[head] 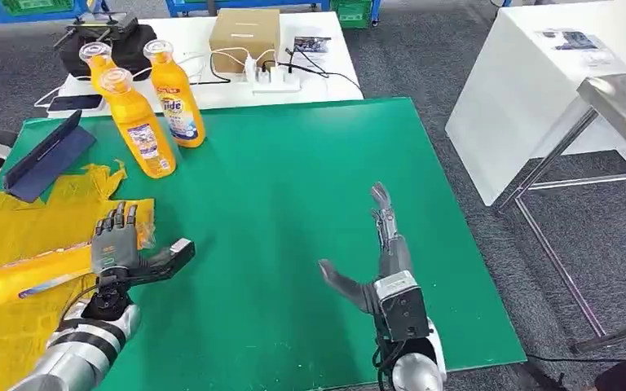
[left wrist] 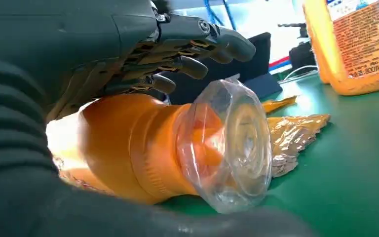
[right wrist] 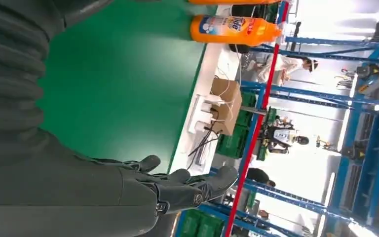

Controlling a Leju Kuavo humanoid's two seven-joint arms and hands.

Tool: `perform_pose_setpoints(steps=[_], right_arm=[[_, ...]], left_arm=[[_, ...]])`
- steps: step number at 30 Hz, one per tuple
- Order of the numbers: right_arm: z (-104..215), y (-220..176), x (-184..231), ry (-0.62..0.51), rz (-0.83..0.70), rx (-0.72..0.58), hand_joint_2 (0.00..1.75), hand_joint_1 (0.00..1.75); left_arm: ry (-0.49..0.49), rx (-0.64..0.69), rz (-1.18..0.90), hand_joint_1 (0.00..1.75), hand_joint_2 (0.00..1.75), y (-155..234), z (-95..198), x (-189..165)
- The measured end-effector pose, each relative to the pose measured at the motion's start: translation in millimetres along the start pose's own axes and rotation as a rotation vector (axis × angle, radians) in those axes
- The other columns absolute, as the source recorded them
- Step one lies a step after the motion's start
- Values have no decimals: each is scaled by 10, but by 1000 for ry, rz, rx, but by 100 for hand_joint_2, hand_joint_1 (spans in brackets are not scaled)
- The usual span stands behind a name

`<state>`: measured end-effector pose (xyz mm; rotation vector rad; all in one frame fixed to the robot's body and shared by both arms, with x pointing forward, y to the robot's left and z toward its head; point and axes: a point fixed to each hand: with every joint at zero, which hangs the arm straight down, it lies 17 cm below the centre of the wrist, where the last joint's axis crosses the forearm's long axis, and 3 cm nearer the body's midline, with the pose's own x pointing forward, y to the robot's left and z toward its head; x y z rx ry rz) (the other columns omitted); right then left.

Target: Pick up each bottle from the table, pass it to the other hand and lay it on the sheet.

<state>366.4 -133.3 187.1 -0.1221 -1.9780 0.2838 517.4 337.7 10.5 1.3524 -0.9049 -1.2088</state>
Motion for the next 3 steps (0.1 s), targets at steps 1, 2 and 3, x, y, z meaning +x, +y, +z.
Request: perform_pose_setpoints(steps=[1,2,3], right_arm=[[-1,-1,3,-1,0,0,175,0],[-1,-3,4,-1,-1,0,175,0],[6,-5,2,1,-4,0,175,0]], left_arm=[[0,1,3,0,175,0,6,5],[-7,14,11,0,175,21,9,21],[-23,49,30,0,175,83,25,80]])
